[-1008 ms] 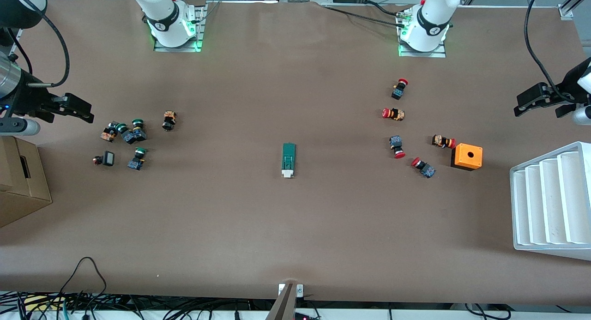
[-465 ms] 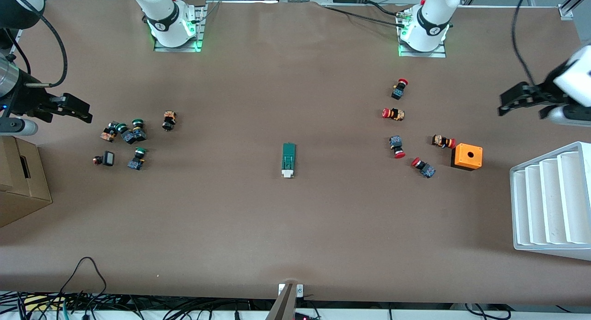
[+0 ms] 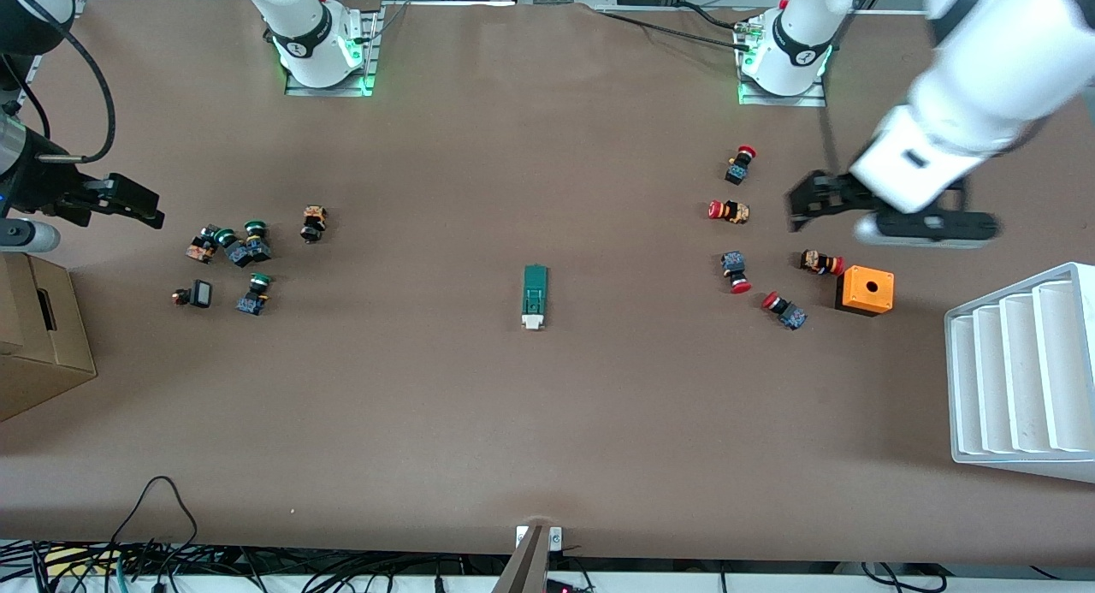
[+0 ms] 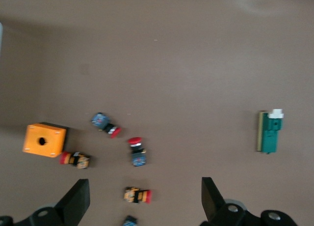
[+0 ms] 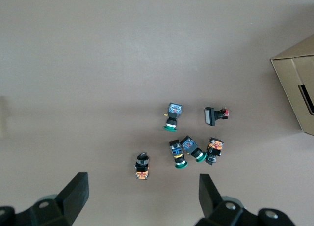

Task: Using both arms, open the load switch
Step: 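Move the left gripper from rest toward the green load switch, then lower the left gripper and grasp the green switch base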

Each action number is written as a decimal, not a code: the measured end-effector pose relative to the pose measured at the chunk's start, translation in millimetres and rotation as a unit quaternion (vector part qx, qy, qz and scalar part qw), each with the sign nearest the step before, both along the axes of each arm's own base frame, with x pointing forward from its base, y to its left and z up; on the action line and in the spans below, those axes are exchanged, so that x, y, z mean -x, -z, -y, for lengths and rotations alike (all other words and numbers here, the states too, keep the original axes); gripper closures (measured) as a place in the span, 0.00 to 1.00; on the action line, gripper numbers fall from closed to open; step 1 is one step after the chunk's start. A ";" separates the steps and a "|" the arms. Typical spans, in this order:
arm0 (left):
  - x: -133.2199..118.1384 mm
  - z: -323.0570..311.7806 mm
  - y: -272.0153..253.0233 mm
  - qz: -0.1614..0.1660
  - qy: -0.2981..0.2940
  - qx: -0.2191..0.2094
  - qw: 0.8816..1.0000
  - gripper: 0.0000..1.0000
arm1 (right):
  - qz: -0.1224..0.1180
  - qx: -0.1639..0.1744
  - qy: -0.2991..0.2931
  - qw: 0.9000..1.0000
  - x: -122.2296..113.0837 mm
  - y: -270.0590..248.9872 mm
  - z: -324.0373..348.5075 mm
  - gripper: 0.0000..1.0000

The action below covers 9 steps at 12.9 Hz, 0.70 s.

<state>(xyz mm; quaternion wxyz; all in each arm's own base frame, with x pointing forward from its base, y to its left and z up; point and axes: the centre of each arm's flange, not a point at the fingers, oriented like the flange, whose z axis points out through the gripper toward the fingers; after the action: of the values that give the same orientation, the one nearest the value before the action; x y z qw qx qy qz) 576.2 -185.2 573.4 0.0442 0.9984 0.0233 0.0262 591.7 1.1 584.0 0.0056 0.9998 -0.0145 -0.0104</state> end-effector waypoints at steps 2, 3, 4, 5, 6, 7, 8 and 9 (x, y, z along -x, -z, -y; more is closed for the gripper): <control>0.5 45.3 14.1 0.010 -0.024 0.016 1.000 0.00 | 0.000 0.000 0.007 1.000 0.0 0.1 8.3 0.00; 2.0 67.4 22.4 0.019 -0.032 0.012 0.999 0.00 | 0.000 0.000 0.008 1.000 0.0 0.4 10.0 0.00; 5.4 91.6 32.0 0.031 -0.039 0.002 0.999 0.00 | -0.001 0.001 0.009 1.000 -0.1 0.7 10.4 0.00; 11.2 117.2 43.5 0.046 -0.044 -0.006 0.998 0.00 | -0.001 0.004 0.009 1.000 -0.3 1.0 11.2 0.00; 18.1 141.4 57.2 0.064 -0.048 -0.012 0.997 0.00 | -0.001 0.007 0.009 1.000 -0.4 1.3 12.2 0.00; 26.0 162.7 72.2 0.082 -0.051 -0.019 0.995 0.00 | -0.002 0.011 0.008 1.000 -0.5 1.6 13.1 0.00; 33.3 180.2 87.5 0.096 -0.054 -0.023 0.994 0.00 | -0.002 0.014 0.009 1.000 -0.7 2.2 14.4 0.00; 38.6 194.3 100.9 0.108 -0.061 -0.024 0.992 0.00 | -0.003 0.015 0.011 1.000 -1.0 2.9 17.4 0.00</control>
<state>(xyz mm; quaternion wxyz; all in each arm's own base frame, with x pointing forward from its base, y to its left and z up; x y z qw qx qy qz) 537.5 -379.5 472.5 0.0210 0.9872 0.0785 0.1371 592.7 -16.3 581.2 0.0208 0.9994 -0.0257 -0.0129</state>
